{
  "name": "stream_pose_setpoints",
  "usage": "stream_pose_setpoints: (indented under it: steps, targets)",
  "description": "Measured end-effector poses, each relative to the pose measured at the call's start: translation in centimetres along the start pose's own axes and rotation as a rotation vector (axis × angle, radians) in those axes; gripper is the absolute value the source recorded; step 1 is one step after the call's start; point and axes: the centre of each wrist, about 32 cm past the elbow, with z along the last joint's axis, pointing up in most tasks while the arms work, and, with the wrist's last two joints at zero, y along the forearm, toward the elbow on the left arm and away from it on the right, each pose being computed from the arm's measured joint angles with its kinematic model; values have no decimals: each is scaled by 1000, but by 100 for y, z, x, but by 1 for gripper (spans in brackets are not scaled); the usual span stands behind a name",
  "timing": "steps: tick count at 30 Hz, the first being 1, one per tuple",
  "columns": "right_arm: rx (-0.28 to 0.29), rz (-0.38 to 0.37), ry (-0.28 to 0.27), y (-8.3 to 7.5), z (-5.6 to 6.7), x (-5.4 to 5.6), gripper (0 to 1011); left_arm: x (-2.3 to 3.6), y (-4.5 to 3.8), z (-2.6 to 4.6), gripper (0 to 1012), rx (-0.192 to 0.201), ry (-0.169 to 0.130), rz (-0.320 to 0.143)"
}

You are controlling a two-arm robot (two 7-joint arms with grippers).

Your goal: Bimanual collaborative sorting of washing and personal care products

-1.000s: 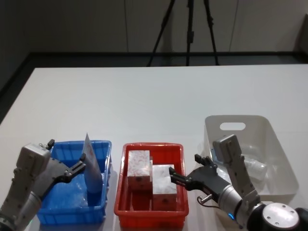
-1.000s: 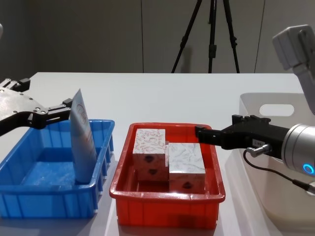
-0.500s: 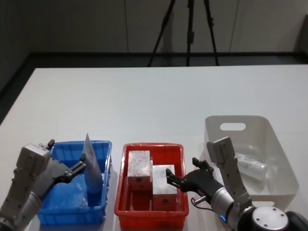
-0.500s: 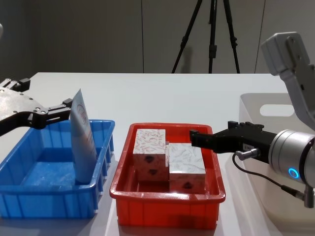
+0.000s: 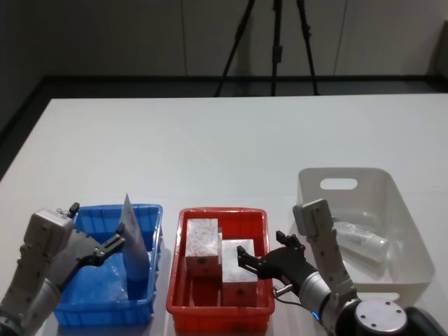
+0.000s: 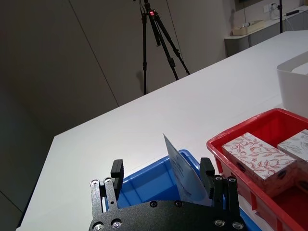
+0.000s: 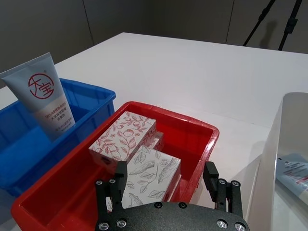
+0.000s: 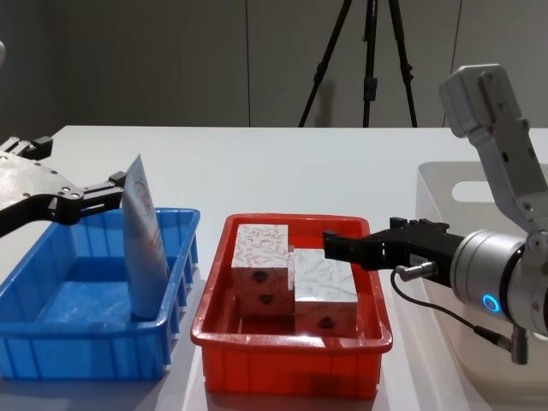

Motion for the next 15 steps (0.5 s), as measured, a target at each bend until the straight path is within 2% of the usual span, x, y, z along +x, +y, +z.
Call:
stream_pose_setpoints:
  steps: [15]
  targets:
    - [-27,9,-10,124,27,-48,1001,0,0,0,1001,0,0,0]
